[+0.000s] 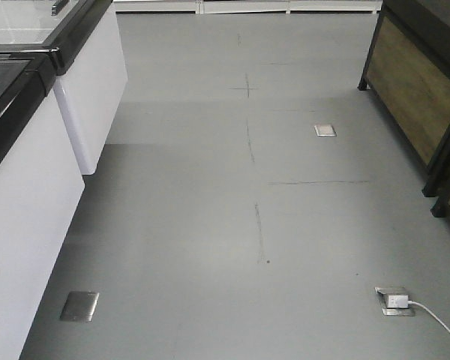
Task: Left arm holds basket, right arm returns cookies
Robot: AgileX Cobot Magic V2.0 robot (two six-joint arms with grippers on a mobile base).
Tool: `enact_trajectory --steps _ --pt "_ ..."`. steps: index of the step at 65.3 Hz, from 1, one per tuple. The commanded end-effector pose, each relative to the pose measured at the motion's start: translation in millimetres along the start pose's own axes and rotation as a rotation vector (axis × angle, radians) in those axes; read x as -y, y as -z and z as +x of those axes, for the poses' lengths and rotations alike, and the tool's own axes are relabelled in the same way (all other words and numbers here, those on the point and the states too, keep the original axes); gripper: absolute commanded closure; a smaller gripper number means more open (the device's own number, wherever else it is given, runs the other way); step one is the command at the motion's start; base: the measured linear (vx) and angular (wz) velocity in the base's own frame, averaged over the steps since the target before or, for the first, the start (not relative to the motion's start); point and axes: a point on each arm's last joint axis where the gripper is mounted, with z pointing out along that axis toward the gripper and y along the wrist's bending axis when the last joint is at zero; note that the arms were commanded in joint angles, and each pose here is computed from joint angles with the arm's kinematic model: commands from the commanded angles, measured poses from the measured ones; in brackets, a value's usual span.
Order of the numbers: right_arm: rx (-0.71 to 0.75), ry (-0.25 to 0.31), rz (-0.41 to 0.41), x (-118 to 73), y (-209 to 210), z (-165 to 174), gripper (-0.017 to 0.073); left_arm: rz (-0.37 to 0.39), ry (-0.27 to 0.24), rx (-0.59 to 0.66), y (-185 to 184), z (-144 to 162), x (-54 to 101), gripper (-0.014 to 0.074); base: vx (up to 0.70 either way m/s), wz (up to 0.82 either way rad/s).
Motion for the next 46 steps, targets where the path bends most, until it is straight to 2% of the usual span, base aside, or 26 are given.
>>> enact_trajectory --steps 1,11,14,22,24,29,38,46 --pt "0.069 0.011 -0.002 -0.6 0.5 -1.4 0.0562 0.019 0.018 0.109 0.8 -18.0 2.0 0.0176 0.00 0.00" --pt "0.069 0.011 -0.002 -0.6 0.5 -1.4 0.0562 0.020 0.024 0.111 0.8 -18.2 2.0 0.0178 0.00 0.00" --pt "0.069 0.011 -0.002 -0.6 0.5 -1.4 0.0562 0.021 0.048 0.105 0.8 -17.7 2.0 0.0178 0.00 0.00" --pt "0.069 0.011 -0.002 -0.6 0.5 -1.4 0.0562 0.019 0.201 0.076 0.2 -19.8 1.6 0.0178 0.00 0.00" --pt "0.069 0.011 -0.002 -0.6 0.5 -1.4 0.0562 0.014 0.223 0.060 -1.2 -21.3 1.3 0.0178 0.00 0.00" --pt "0.069 0.011 -0.002 -0.6 0.5 -1.4 0.0562 -0.020 0.263 -0.011 -10.7 -27.5 -0.2 0.0178 0.00 0.00" --pt "0.069 0.011 -0.002 -0.6 0.5 -1.4 0.0562 -0.127 0.301 -0.202 -37.2 -44.8 -4.8 0.0178 0.00 0.00" --pt "0.069 0.011 -0.002 -0.6 0.5 -1.4 0.0562 -0.170 0.350 -0.292 -60.8 -62.8 -4.9 0.0178 0.00 0.00"
